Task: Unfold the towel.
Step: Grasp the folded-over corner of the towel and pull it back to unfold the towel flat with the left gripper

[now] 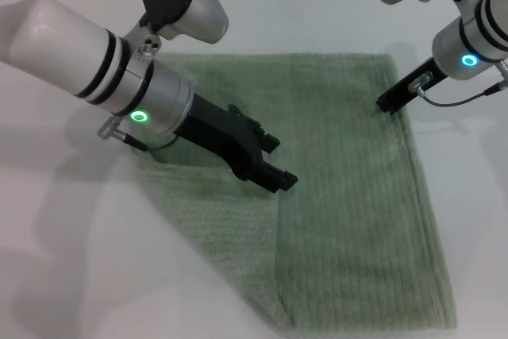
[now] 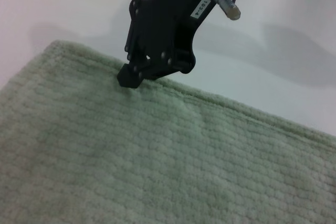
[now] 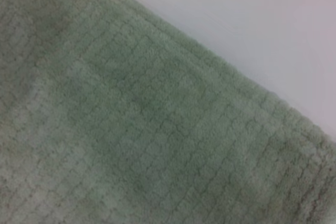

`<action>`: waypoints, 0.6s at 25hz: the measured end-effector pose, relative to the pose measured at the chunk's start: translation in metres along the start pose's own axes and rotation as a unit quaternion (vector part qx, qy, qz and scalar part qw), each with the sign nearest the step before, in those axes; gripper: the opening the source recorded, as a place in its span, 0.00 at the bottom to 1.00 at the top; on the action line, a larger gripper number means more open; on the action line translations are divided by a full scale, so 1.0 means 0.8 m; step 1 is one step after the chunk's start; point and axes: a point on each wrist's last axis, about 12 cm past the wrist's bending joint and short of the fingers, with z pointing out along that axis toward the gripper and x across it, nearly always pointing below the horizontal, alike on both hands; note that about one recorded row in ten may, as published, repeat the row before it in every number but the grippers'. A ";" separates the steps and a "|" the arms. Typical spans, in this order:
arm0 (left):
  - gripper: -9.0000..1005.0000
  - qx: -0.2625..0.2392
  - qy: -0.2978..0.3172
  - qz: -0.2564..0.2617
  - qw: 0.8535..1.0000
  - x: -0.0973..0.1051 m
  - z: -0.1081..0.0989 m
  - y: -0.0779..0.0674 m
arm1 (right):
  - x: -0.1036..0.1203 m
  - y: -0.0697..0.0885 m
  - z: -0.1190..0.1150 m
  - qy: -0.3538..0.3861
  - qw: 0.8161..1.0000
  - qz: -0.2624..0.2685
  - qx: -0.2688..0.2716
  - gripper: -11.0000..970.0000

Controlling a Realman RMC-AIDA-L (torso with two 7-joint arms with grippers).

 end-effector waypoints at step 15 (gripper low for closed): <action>0.70 -0.017 0.028 0.008 0.999 0.006 0.027 -0.001 | 0.000 0.000 0.000 0.000 1.000 -0.001 0.001 0.01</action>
